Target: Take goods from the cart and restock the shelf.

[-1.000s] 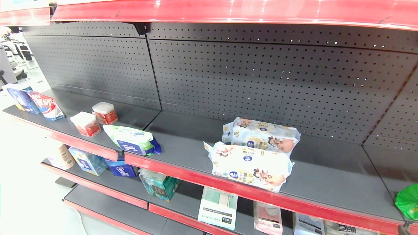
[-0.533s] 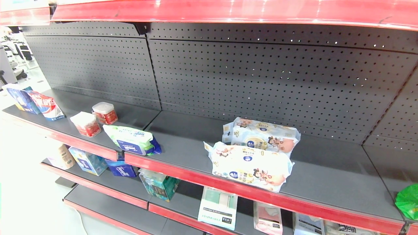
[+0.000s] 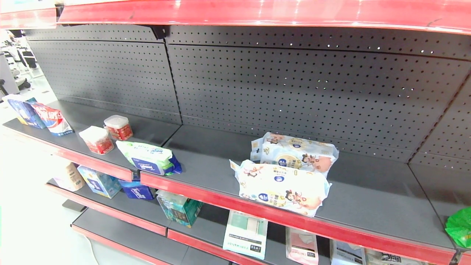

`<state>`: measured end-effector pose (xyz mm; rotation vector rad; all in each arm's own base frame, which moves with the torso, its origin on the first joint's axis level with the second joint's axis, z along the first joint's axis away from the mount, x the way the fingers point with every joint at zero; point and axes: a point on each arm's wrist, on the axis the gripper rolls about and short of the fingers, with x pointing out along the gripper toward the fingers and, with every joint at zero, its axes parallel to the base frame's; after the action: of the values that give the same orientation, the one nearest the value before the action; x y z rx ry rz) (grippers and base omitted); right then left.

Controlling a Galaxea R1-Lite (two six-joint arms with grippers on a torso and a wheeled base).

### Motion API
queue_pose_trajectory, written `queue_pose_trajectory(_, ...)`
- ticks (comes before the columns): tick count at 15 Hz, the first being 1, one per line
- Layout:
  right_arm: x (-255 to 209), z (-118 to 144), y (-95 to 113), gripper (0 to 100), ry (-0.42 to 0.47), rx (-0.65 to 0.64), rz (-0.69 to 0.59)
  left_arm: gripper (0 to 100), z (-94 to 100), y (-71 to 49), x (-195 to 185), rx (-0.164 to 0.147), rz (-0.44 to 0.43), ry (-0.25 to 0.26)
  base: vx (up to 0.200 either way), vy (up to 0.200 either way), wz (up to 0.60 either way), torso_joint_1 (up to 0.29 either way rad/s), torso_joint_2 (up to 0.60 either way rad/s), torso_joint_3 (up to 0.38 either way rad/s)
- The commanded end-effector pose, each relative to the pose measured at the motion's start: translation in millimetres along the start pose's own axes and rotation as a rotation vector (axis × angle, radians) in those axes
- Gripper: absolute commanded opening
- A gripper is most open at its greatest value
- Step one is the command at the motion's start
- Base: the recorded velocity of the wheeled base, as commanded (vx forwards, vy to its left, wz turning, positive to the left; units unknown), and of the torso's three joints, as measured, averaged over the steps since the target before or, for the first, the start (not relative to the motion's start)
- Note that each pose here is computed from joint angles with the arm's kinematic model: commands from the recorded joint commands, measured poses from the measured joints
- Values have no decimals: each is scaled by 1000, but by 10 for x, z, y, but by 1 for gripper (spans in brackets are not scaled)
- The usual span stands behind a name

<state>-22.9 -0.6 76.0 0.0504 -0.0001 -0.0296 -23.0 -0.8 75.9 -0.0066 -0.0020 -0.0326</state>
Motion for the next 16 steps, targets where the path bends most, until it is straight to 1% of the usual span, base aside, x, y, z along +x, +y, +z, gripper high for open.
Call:
queue_pose_trajectory(1,0,-1,-4,100,-2,23,-15,100,0,0,0,0,0,1,0,0,0,0,0,0)
queue_pose_trajectory(8,0,-2,-3,100,0,3,-13,100,0,0,0,0,0,1,0,0,0,0,0,0)
queue_pose_trajectory(9,0,-3,0,100,1,-27,0,100,0,0,0,0,0,1,0,0,0,0,0,0)
queue_pose_trajectory(12,0,-3,11,100,2,-43,53,100,0,0,0,0,0,1,0,0,0,0,0,0)
queue_pose_trajectory(16,0,-3,10,100,3,-35,51,100,0,0,0,0,0,1,0,0,0,0,0,0)
